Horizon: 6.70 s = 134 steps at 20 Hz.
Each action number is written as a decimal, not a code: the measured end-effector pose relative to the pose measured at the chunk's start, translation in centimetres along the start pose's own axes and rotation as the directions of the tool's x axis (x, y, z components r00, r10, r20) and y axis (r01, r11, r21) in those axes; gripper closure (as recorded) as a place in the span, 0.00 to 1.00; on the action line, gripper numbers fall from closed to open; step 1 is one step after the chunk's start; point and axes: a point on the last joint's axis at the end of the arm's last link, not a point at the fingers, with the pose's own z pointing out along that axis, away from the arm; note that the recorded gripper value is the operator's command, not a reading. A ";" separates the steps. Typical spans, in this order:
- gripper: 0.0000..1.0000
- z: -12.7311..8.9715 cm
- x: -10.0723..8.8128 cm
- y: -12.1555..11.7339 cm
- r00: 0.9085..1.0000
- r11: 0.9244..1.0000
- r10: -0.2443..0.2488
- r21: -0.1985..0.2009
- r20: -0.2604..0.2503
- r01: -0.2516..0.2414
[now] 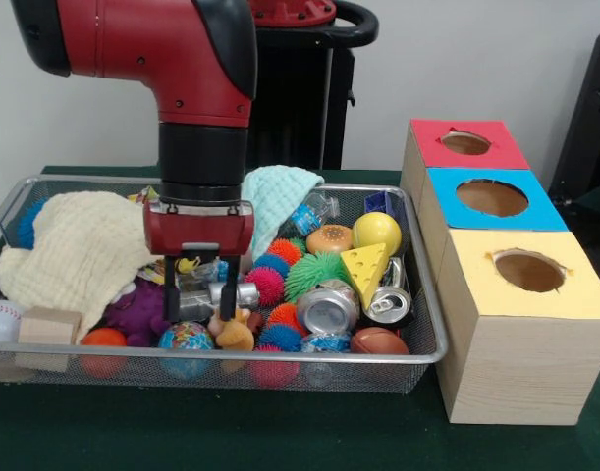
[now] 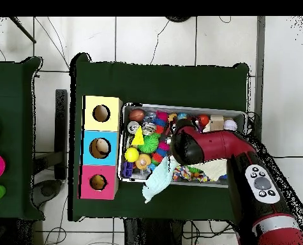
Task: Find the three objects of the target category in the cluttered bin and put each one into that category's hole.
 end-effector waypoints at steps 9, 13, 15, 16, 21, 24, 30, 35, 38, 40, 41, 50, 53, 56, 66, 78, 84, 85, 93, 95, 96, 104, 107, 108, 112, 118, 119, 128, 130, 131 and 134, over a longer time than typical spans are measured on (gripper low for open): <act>0.00 0.3 1.9 -1.1 0.998 1.000 0.025 -0.002 -0.061 -0.025; 0.00 0.2 2.8 -1.7 0.995 0.999 0.041 -0.002 -0.086 -0.042; 0.00 0.0 3.2 -2.1 0.994 0.999 0.048 -0.001 -0.096 -0.048; 0.00 -0.1 3.4 -2.2 0.994 0.999 0.051 0.000 -0.100 -0.051; 0.00 -0.7 3.8 -2.4 0.992 0.998 0.057 0.000 -0.110 -0.058; 0.00 -1.3 4.1 -2.3 0.992 0.998 0.056 -0.002 -0.115 -0.056; 0.00 -1.8 4.7 -1.5 0.991 0.998 0.052 -0.014 -0.127 -0.055; 0.00 -1.9 5.1 -0.7 0.989 0.998 0.047 -0.027 -0.138 -0.051; 0.00 -1.9 5.1 -0.4 0.989 0.998 0.044 -0.030 -0.138 -0.048; 0.00 -1.9 4.8 -0.1 0.990 0.998 0.041 -0.035 -0.134 -0.046; 0.00 -1.9 4.7 0.0 0.990 0.998 0.042 -0.037 -0.133 -0.047; 0.00 -1.8 4.0 1.1 0.991 0.998 0.038 -0.053 -0.125 -0.045; 0.00 -1.8 3.8 1.5 0.992 0.997 0.036 -0.058 -0.124 -0.044; 0.00 -1.7 3.5 2.1 0.992 0.997 0.035 -0.067 -0.122 -0.044; 0.00 -0.7 3.2 4.5 0.991 0.991 0.043 -0.118 -0.123 -0.057; 0.00 -0.5 3.1 5.0 0.992 0.990 0.040 -0.128 -0.120 -0.056; 0.00 -1.0 2.3 4.9 0.994 0.993 0.026 -0.112 -0.111 -0.038; 0.00 -1.0 2.2 4.9 0.994 0.993 0.023 -0.110 -0.109 -0.035; 0.00 -1.4 1.3 5.7 0.995 0.996 -0.011 -0.090 -0.102 0.001; 0.00 -1.4 1.3 6.0 0.995 0.996 -0.017 -0.090 -0.103 0.007; 0.00 -1.4 1.3 6.0 0.994 0.996 -0.018 -0.090 -0.103 0.008; 0.00 -1.3 1.6 5.8 0.995 0.996 -0.016 -0.083 -0.103 0.008; 0.00 -1.2 1.8 5.5 0.994 0.997 -0.015 -0.079 -0.105 0.006; 0.00 -1.2 1.9 5.3 0.994 0.997 -0.013 -0.075 -0.107 0.005; 0.00 -1.1 1.9 4.7 0.994 0.998 -0.009 -0.064 -0.107 0.002; 0.00 -0.9 1.3 4.0 0.995 0.999 -0.004 -0.051 -0.096 -0.001; 0.00 -0.9 1.2 4.0 0.995 0.999 -0.004 -0.050 -0.096 -0.001; 0.00 -0.8 1.3 4.0 0.995 0.999 -0.003 -0.051 -0.097 -0.002; 0.00 -0.8 1.3 4.0 0.995 0.999 -0.003 -0.052 -0.098 -0.002; 0.00 -0.8 1.4 4.1 0.995 0.999 -0.003 -0.052 -0.098 -0.002; 0.00 -0.6 1.6 4.2 0.995 0.998 -0.002 -0.056 -0.103 -0.003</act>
